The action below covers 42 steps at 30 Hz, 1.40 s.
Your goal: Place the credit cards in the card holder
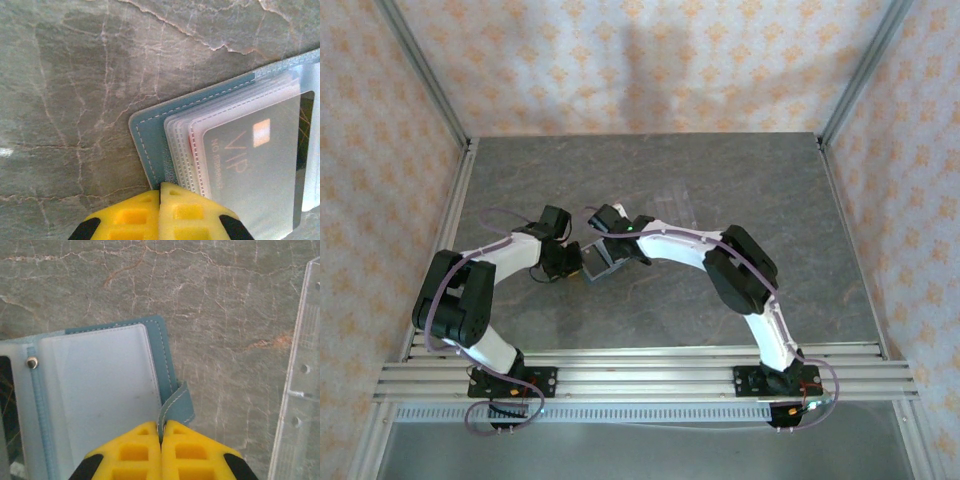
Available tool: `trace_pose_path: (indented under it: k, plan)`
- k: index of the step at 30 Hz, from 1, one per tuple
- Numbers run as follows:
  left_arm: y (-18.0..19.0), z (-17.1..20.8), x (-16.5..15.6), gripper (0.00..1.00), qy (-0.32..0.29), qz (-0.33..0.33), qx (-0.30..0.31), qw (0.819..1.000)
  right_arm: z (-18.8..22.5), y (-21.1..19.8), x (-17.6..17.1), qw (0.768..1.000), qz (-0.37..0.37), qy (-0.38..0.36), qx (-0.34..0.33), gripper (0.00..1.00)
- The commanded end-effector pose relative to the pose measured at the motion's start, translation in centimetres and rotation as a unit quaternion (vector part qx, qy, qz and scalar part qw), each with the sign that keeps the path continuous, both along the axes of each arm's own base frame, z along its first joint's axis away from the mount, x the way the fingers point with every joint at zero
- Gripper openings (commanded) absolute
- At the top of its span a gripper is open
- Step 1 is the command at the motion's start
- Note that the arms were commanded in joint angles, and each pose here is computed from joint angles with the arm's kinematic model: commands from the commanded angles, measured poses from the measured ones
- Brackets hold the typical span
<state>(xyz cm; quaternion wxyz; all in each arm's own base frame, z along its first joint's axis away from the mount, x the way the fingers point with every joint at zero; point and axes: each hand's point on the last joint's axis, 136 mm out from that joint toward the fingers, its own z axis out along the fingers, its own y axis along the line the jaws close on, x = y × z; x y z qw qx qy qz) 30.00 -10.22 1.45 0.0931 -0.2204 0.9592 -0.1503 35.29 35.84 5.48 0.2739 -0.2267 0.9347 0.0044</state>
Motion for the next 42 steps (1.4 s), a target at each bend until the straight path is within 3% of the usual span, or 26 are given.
trace_pose_path:
  k: [1, 10, 19, 22, 29, 42]
  plan:
    - [-0.6, -2.9, -1.9, 0.0, 0.044, -0.016, 0.012, 0.999, 4.3, 0.6, -1.3, 0.998, 0.021, 0.015, 0.064, 0.0]
    - [-1.5, -3.6, -1.7, 0.0, 0.047, -0.003, -0.007, 0.999, 7.9, 6.8, -5.0, 0.955, 0.06, 0.117, 0.267, 0.0]
    - [-1.3, -3.1, -1.3, 0.0, 0.055, 0.031, -0.039, 0.997, 6.5, 10.4, -6.3, 0.871, 0.024, 0.231, 0.432, 0.0]
    - [-0.5, -2.9, -1.5, 0.0, 0.054, 0.048, -0.039, 0.997, 5.1, 9.8, -5.9, 0.873, 0.008, 0.236, 0.427, 0.0]
    - [1.7, -1.1, -2.7, 0.04, 0.044, 0.078, -0.017, 0.996, 3.4, 9.9, -6.2, 0.877, 0.01, 0.254, 0.407, 0.13]
    - [5.0, 3.6, -4.6, 0.15, 0.007, 0.115, 0.007, 0.993, 0.8, 10.5, -6.1, 0.886, 0.001, 0.259, 0.385, 0.17]
